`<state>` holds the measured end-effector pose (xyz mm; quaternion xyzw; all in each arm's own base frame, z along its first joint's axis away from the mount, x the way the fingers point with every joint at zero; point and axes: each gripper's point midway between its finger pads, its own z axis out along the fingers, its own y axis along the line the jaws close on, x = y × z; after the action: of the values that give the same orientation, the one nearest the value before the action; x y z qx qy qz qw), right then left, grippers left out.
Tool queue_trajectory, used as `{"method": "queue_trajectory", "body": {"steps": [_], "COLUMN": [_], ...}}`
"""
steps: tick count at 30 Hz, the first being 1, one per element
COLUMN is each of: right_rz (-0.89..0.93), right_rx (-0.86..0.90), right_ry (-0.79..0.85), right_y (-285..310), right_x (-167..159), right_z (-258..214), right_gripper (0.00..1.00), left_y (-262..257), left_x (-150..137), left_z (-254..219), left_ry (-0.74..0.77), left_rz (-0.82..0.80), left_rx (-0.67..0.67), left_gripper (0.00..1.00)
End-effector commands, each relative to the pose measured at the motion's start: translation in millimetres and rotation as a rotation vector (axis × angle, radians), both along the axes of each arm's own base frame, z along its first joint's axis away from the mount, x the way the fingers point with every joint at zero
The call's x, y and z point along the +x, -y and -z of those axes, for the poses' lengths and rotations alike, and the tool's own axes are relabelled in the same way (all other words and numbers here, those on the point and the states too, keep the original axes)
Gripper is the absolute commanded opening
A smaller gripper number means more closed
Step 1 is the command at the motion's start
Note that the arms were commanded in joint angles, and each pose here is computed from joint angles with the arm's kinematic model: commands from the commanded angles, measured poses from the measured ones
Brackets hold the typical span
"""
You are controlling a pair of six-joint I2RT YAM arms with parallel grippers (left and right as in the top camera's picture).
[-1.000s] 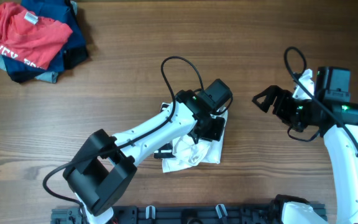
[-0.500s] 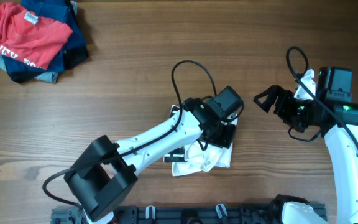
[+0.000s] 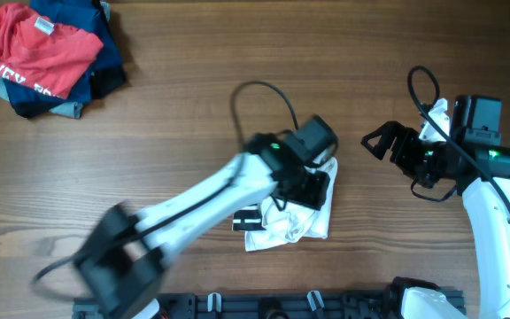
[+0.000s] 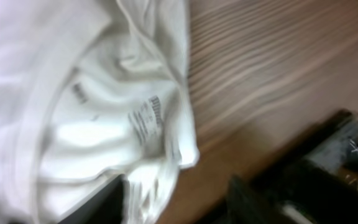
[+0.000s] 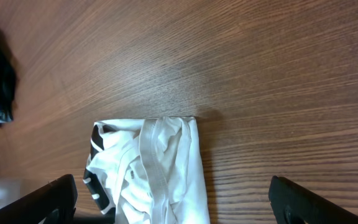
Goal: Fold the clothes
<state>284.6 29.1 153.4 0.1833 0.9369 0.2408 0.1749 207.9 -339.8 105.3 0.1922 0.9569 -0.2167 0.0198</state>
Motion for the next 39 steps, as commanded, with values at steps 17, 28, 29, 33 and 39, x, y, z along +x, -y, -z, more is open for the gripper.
{"method": "queue_trajectory", "body": {"steps": [17,28,29,33,39], "right_rz": [-0.002,-0.021,-0.021,-0.022,-0.021], "right_rx": [0.024,0.014,0.014,0.015,0.015], "right_ry": [0.001,0.008,0.008,0.006,0.006], "right_y": [-2.4,-2.3,-2.4,-2.6,-2.6], "right_x": [1.6,1.1,1.0,0.6,0.6], "right_z": [-1.1,-0.9,-0.9,-0.7,-0.7], "right_gripper": [0.99,0.99,1.00,1.00,0.99], "left_y": [-61.4,-41.0,-40.3,-39.5,-37.8], "left_x": [-52.3,-54.2,-53.7,-53.0,-50.2], "left_z": [35.9,63.4,63.3,63.2,60.1], "left_ry": [-0.210,-0.255,-0.253,-0.251,-0.237], "left_rz": [-0.087,-0.059,-0.058,-0.058,-0.059], "left_rx": [0.200,0.181,0.178,0.174,0.169], "left_gripper": [0.72,0.49,0.42,0.30,0.04]}}
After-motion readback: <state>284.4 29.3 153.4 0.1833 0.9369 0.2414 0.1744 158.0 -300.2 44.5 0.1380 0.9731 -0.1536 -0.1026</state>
